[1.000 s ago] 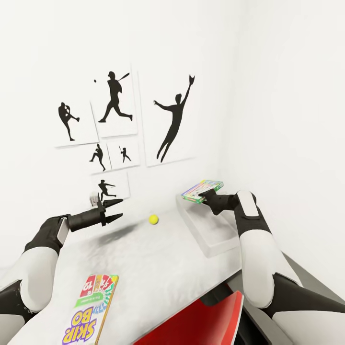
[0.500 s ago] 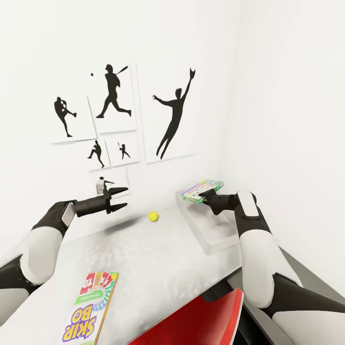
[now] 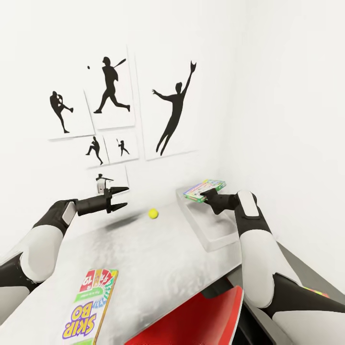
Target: Put all the toys in the child's room - the three board games (two on the bed and one on the table), the two jigsaw puzzles on the table, and the tennis ball on the table - inside the toy box on the table in the child's room.
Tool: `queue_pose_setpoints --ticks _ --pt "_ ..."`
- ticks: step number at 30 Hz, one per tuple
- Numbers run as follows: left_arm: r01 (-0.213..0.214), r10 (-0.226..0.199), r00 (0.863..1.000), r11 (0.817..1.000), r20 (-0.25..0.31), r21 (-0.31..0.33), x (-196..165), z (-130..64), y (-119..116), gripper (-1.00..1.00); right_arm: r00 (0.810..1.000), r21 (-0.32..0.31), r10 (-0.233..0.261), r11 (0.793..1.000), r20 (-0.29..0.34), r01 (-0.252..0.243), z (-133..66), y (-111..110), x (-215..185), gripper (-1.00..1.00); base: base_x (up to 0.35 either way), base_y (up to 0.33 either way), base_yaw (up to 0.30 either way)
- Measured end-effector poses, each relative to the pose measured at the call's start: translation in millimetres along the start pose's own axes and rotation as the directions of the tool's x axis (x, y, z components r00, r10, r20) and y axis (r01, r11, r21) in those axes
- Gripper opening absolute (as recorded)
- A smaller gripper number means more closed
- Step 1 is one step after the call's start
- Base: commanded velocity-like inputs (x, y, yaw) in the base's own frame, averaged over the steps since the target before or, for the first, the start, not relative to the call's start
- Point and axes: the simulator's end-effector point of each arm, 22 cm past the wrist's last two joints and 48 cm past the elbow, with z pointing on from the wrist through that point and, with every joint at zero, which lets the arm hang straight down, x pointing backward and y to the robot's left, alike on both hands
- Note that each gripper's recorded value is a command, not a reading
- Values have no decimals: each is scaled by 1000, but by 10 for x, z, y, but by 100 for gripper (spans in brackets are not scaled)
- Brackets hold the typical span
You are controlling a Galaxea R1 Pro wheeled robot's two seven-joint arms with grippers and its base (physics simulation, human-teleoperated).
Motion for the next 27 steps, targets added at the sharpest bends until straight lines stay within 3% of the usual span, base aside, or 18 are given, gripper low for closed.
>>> queue_pose_setpoints --ticks 10,19,27 --pt "14 -14 1000 1000 -3 -7 7 21 108 100 997 10 41 999 61 -41 69 -81 -142 -100 0 0 0" --pt "27 -27 1000 1000 -5 -13 15 42 202 100 994 -6 42 999 100 -42 68 115 -315 -100 0 0 0" --pt "38 -38 999 999 -6 -16 22 59 278 100 993 52 44 997 111 -50 74 107 -396 -100 0 0 0"
